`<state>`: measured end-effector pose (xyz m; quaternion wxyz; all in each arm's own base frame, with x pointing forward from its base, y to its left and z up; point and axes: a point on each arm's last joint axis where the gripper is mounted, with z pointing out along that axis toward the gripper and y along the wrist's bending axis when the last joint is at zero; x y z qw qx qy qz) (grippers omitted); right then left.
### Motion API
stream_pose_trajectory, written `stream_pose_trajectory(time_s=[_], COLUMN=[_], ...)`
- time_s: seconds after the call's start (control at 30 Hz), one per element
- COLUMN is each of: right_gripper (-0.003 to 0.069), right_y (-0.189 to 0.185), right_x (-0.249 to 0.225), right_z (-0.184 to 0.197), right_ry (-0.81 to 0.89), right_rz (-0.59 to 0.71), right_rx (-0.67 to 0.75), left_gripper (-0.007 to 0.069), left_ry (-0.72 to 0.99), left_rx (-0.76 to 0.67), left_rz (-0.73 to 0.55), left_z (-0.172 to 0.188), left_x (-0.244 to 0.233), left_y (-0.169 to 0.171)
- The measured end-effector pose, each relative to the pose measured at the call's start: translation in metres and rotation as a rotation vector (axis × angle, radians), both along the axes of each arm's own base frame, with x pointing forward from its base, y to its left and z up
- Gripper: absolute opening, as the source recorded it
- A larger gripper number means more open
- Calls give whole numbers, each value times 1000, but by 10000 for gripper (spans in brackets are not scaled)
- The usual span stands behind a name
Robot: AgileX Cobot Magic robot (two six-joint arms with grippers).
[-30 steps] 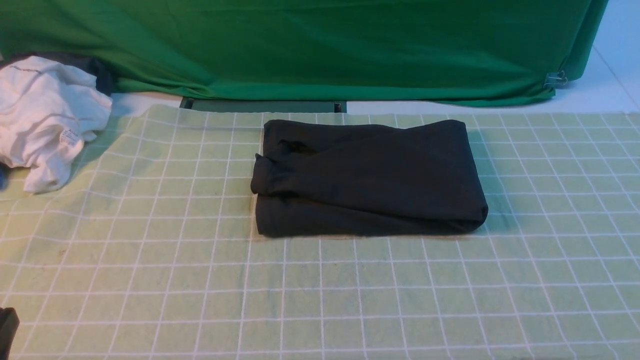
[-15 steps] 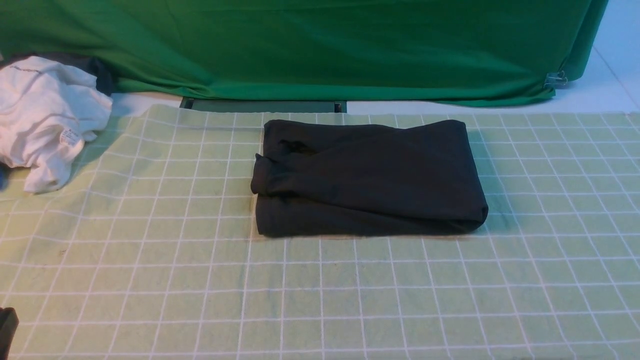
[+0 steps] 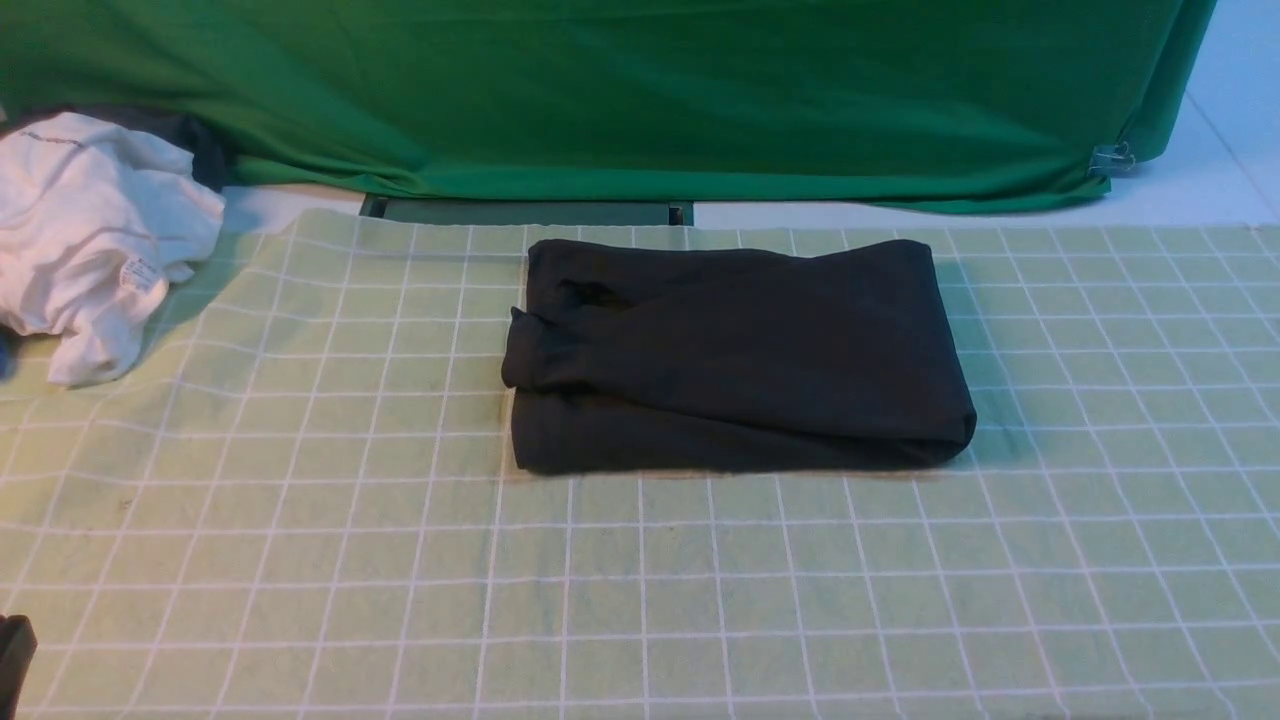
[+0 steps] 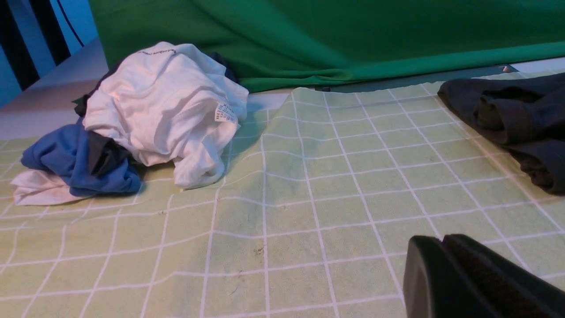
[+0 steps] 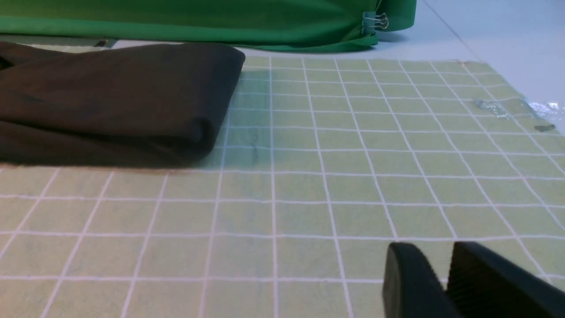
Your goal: Fold a long-sleeved shirt over a green coffee tablecloth.
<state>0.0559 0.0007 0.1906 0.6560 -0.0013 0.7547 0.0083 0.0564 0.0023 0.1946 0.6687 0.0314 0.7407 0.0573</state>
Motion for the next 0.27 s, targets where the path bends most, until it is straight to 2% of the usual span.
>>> stream_pose_trajectory(time_s=[0.27], right_gripper=[199], right_y=[0], right_x=[0], right_z=[0], right_ry=[0], right_rz=[0], right_rx=[1], left_gripper=[-29], left_ry=[0], left_rx=[2], left_rz=[0], left_z=[0], left_x=[0], left_y=[0])
